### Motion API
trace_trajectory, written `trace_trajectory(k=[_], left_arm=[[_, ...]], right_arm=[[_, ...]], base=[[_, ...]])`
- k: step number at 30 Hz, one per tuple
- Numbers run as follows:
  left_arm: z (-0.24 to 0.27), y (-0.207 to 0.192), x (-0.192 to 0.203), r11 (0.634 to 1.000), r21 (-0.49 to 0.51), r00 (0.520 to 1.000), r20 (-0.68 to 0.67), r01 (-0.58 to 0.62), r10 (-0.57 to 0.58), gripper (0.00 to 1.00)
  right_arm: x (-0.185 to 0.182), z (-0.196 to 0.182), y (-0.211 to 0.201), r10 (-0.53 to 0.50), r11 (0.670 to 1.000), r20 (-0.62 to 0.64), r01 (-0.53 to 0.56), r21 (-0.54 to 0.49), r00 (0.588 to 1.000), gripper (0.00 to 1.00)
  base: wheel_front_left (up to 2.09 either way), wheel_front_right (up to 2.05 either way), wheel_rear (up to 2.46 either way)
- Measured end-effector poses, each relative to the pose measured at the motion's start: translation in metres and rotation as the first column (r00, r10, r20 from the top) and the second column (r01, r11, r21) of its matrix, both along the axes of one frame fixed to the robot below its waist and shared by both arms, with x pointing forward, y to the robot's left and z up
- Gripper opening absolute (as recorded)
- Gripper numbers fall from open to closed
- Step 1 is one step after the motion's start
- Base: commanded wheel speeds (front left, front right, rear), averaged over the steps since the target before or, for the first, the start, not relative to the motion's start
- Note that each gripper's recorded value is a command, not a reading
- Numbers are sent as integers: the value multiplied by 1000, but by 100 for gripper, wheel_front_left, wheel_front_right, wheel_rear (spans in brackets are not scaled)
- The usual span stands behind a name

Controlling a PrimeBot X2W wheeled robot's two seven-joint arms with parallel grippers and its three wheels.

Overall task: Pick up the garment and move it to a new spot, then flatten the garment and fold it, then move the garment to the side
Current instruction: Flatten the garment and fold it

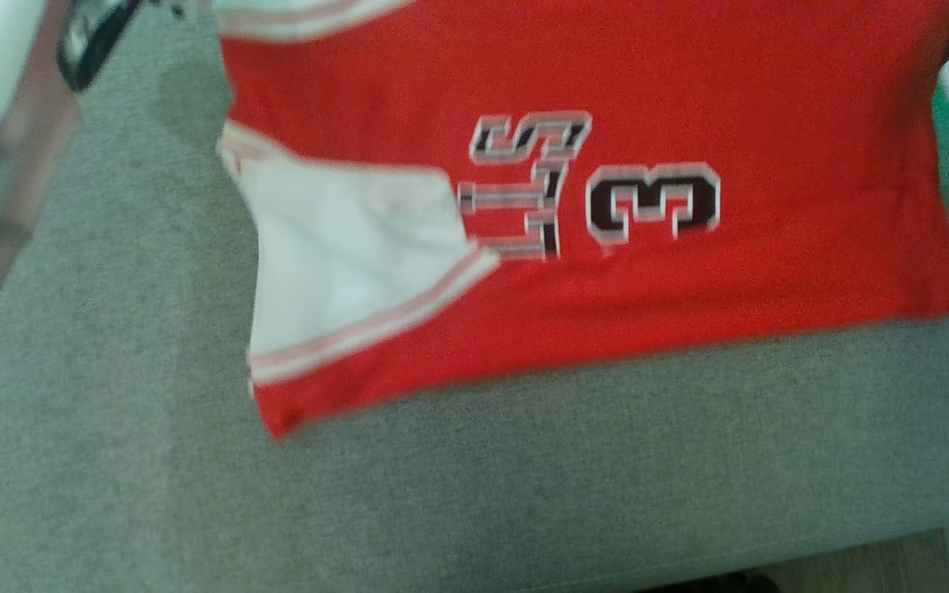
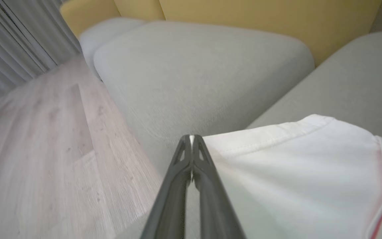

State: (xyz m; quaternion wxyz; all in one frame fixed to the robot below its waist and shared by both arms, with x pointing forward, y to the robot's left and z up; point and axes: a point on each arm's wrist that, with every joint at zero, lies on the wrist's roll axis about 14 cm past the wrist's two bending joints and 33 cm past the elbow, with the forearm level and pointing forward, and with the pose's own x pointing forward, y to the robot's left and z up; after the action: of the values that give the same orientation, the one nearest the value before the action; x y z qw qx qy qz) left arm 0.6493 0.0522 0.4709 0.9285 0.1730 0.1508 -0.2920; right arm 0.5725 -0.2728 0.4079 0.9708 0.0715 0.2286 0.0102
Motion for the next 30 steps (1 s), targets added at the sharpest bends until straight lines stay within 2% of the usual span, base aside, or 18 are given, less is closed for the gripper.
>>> trace_trajectory(k=[3, 6, 12, 18, 30], left_arm=[[30, 2, 10, 999, -32, 995, 102, -4, 7, 0], [36, 7, 11, 999, -35, 993, 118, -14, 18, 0], [29, 14, 2, 998, -67, 993, 111, -20, 27, 0], [9, 20, -25, 995, -94, 995, 94, -22, 31, 0], [-2, 34, -100, 981, -185, 995, 73, -61, 75, 0]], right_arm=[[13, 21, -4, -7, 1000, 63, 7, -4, 998, 0], [19, 31, -5, -7, 1000, 90, 7, -3, 996, 0], [14, 24, -4, 0, 1000, 82, 0, -1, 997, 0], [-7, 4, -4, 4, 1000, 34, -4, 3, 999, 0], [-40, 3, -1, 24, 1000, 41, -25, 16, 999, 0]], base=[[0, 0, 0], [0, 0, 0], [0, 0, 0], [0, 0, 0], [0, 0, 0]])
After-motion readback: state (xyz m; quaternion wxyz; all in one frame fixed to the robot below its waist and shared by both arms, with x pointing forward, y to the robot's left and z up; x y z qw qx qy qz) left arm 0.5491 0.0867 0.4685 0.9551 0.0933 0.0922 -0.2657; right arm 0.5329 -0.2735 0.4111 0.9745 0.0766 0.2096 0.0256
